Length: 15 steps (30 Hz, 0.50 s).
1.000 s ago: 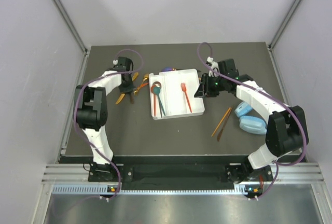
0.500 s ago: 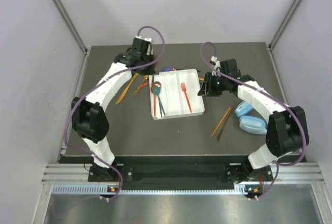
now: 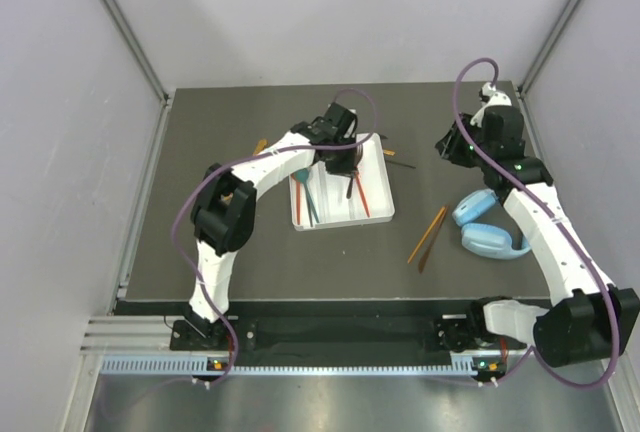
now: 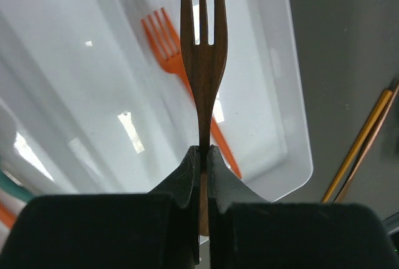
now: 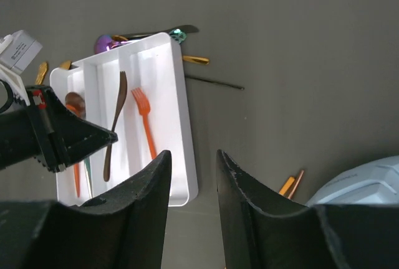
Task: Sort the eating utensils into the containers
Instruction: Place the fork in the storage box.
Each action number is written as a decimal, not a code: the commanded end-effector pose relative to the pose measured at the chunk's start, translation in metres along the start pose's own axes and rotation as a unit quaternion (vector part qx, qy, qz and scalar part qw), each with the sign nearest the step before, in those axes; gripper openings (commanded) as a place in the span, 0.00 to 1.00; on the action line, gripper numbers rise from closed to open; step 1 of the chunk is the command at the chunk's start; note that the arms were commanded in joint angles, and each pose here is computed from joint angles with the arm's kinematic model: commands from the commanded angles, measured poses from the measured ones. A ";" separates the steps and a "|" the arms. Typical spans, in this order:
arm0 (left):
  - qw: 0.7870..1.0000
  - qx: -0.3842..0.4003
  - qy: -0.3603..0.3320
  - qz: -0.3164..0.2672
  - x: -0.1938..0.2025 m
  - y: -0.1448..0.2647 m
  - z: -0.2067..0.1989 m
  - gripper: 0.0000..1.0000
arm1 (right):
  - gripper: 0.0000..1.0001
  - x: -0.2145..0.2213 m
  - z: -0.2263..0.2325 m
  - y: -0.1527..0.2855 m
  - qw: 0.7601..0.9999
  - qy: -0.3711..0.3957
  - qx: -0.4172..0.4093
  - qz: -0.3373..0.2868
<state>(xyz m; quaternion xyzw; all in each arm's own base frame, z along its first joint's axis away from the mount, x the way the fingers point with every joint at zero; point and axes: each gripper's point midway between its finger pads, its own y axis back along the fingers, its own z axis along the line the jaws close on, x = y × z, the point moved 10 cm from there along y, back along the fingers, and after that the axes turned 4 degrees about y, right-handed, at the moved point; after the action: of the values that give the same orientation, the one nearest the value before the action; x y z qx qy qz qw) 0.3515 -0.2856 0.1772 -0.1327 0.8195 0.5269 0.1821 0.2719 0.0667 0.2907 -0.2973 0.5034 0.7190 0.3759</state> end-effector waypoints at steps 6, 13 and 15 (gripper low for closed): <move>0.995 0.057 0.047 -0.070 -0.020 -0.007 -0.045 0.00 | 0.35 0.005 -0.009 -0.001 1.000 -0.005 0.013 0.010; 0.993 0.035 0.089 -0.072 -0.006 -0.034 -0.045 0.00 | 0.36 0.006 -0.009 0.003 1.000 0.000 0.008 0.008; 0.991 0.021 0.099 -0.084 -0.006 -0.039 -0.048 0.00 | 0.36 0.007 -0.009 0.002 1.000 0.000 0.007 0.010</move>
<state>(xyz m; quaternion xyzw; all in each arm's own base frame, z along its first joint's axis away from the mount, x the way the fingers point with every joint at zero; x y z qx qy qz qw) 0.3595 -0.3299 0.1774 -0.2066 0.8373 0.4804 0.1595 0.2696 0.0617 0.2810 -0.2803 0.5149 0.7214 0.3687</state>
